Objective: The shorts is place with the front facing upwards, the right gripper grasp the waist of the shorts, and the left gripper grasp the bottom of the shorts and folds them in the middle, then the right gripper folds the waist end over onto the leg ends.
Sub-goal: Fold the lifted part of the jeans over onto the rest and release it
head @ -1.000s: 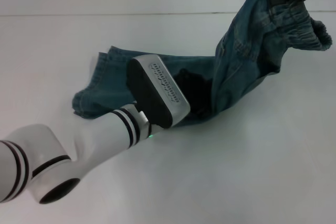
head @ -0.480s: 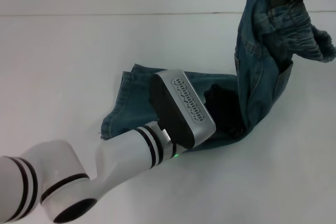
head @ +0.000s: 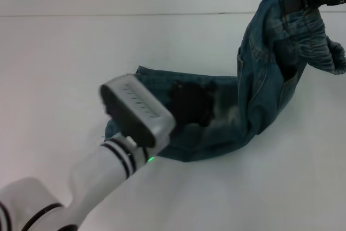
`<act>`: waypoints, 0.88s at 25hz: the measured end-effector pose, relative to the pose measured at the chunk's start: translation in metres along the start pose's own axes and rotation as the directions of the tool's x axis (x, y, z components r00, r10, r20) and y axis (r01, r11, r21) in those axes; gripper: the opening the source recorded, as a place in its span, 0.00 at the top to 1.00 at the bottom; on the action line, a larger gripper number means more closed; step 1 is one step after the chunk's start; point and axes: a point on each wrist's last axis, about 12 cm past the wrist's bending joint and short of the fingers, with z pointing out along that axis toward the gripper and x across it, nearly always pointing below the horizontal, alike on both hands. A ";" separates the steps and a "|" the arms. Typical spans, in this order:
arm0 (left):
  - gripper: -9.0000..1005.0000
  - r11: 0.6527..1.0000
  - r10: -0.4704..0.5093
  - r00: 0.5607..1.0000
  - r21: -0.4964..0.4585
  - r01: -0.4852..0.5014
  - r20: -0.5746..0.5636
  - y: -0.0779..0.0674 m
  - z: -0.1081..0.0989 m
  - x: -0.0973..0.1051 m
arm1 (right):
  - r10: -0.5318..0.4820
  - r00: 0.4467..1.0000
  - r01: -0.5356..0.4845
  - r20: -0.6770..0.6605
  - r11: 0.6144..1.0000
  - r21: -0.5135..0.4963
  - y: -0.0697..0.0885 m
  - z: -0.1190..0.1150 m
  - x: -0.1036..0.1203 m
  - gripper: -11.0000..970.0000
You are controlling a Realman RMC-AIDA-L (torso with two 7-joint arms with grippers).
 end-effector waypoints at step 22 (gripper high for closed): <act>0.96 0.917 -0.393 0.913 0.123 0.380 0.109 0.131 -0.173 0.021 | -0.081 0.990 0.072 -0.114 0.994 -0.081 0.017 0.061 -0.019 0.89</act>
